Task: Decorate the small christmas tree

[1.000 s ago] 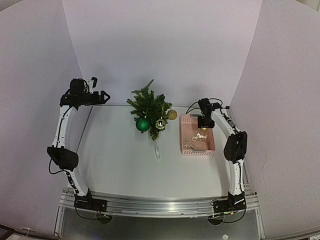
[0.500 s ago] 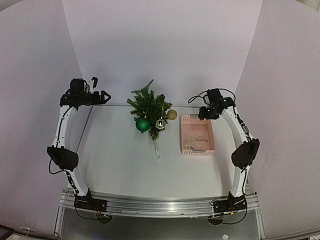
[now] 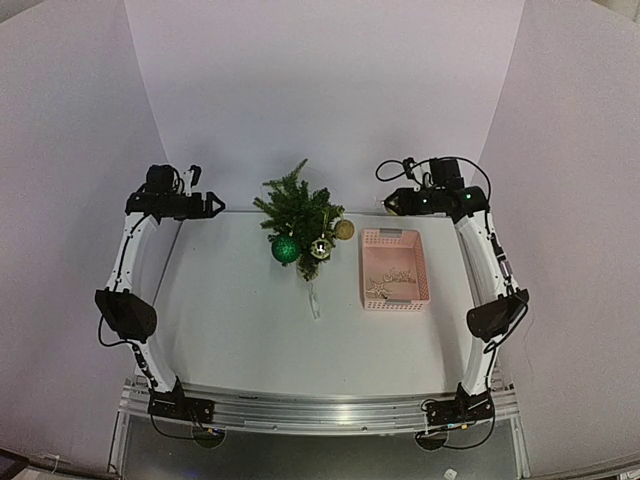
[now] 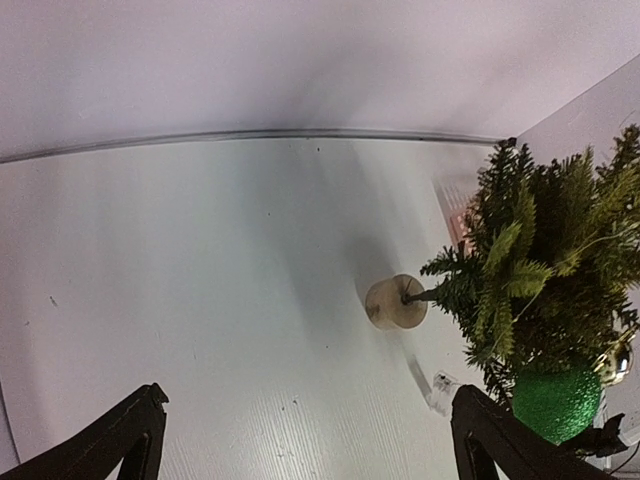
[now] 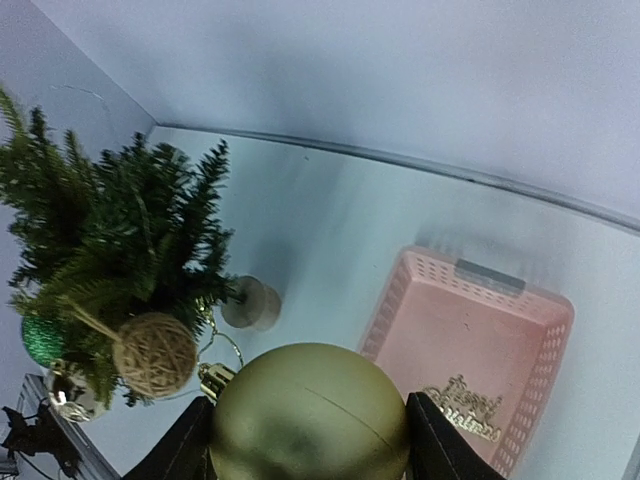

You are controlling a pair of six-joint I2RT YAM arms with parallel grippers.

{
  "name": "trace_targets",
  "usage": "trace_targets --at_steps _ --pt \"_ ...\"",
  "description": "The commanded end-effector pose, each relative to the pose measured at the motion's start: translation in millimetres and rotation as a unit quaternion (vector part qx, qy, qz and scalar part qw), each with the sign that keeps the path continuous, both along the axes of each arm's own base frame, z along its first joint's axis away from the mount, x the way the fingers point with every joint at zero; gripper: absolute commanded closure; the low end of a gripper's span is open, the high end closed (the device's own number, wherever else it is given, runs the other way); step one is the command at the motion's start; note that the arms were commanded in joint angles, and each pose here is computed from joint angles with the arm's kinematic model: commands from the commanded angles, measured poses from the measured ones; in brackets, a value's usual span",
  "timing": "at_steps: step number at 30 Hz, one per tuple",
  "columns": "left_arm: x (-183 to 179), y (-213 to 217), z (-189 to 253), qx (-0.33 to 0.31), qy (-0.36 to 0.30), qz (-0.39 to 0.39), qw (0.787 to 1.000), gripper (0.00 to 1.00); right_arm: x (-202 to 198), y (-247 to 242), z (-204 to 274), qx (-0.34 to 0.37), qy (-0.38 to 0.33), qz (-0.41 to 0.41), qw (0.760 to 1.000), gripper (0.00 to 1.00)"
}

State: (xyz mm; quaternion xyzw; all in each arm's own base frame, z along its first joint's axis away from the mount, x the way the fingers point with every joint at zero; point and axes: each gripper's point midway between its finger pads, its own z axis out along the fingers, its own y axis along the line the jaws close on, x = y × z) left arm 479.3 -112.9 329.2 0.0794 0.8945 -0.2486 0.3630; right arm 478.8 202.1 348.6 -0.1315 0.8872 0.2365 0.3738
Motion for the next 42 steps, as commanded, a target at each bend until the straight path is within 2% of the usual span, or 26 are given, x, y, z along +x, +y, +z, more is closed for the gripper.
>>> trace_targets --at_steps 1,6,13,18,20,23,26,28,31,33,36,39,42 --pt "-15 -1 13 0.013 -0.038 -0.033 0.999 0.0 -6 29 71 0.098 -0.086 0.066 0.989 0.76" --pt "-28 -5 4 0.021 -0.051 -0.064 0.996 0.0 -10 54 92 0.144 -0.107 0.105 0.978 0.76" --pt "-40 -17 11 0.003 -0.105 -0.108 0.989 0.01 -23 95 130 0.179 -0.164 0.144 0.959 0.77" --pt "-51 -25 31 -0.001 -0.162 -0.142 0.977 0.03 -43 125 142 0.181 -0.189 0.163 0.951 0.77" --pt "-60 -31 45 -0.006 -0.203 -0.166 0.965 0.04 -54 141 146 0.189 -0.197 0.179 0.945 0.77" --pt "-79 -43 76 -0.016 -0.316 -0.215 0.924 0.06 -69 164 156 0.218 -0.202 0.208 0.932 0.77" --pt "-104 -58 113 -0.028 -0.427 -0.267 0.864 0.13 -80 182 158 0.234 -0.202 0.226 0.924 0.77" --pt "-116 -72 128 -0.039 -0.457 -0.301 0.836 0.16 -90 197 160 0.25 -0.206 0.243 0.914 0.78" --pt "-125 -98 142 -0.073 -0.451 -0.337 0.823 0.21 -102 216 160 0.263 -0.211 0.264 0.904 0.78" --pt "-135 -116 149 -0.077 -0.466 -0.359 0.805 0.26 -111 227 161 0.274 -0.216 0.28 0.894 0.78" --pt "-157 -138 151 -0.029 -0.545 -0.383 0.745 0.32 -115 237 164 0.3 -0.214 0.283 0.885 0.79" --pt "-168 -145 165 0.03 -0.657 -0.35 0.667 0.4 -120 248 168 0.327 -0.209 0.28 0.878 0.8" --pt "-174 -149 173 0.05 -0.708 -0.34 0.616 0.43 -126 259 164 0.336 -0.208 0.282 0.874 0.81"
